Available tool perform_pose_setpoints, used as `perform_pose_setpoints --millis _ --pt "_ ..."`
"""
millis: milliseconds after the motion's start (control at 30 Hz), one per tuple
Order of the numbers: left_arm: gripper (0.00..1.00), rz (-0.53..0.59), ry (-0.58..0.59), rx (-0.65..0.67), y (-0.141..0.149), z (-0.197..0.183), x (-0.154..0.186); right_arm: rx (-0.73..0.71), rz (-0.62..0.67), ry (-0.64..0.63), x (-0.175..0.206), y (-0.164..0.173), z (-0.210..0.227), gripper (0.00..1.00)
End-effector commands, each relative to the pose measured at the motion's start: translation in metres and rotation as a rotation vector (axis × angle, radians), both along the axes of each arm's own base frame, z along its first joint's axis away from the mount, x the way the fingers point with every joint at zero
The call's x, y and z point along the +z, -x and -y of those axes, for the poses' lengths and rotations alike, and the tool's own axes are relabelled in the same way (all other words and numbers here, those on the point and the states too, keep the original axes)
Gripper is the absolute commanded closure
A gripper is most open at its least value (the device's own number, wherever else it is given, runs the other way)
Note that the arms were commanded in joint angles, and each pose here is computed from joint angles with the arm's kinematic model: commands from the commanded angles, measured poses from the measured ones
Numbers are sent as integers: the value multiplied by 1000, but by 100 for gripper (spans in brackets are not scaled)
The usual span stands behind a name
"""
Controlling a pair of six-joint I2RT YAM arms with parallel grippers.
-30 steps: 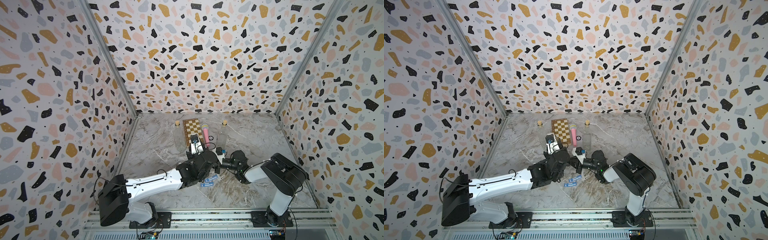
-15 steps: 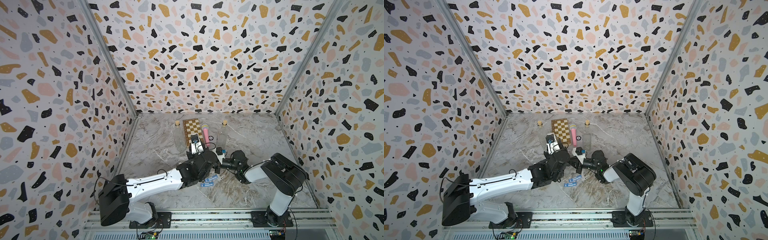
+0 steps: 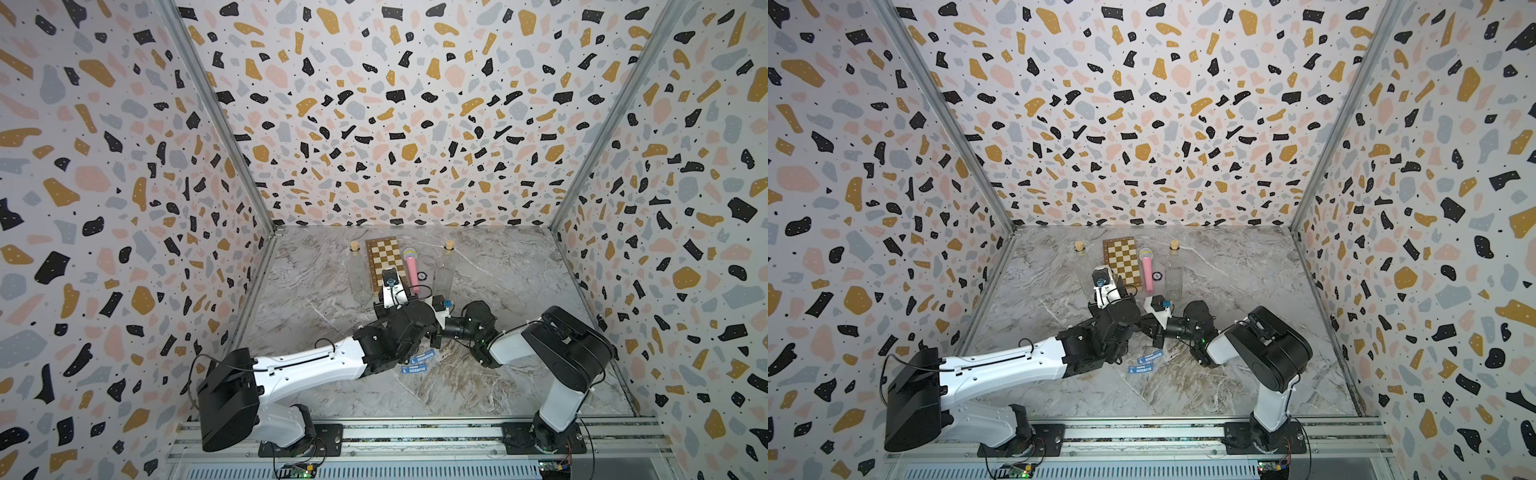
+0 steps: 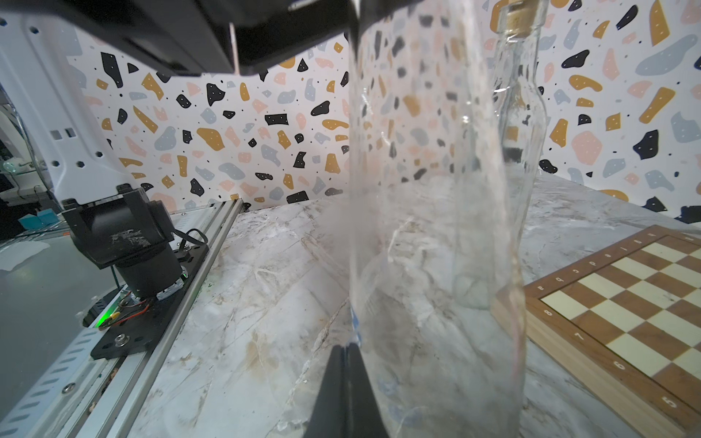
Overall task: Remove the label from the bottle
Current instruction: Tear open the label from the bottle.
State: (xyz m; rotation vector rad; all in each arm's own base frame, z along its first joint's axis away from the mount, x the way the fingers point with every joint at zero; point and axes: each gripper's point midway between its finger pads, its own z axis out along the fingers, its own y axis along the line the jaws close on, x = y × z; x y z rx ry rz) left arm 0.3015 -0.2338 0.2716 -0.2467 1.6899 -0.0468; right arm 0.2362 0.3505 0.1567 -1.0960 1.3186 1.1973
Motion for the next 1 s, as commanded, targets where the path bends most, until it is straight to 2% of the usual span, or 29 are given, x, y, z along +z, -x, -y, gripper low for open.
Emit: perform_pose_setpoints --millis 0,433,967 --pt "100 34 95 -9 1 2 19 37 62 -28 13 8 2 100" --pt "100 33 89 -1 5 -5 21 84 77 10 7 16 6 100" --pt "100 34 55 2 5 -8 20 262 100 65 -3 37 4 100"
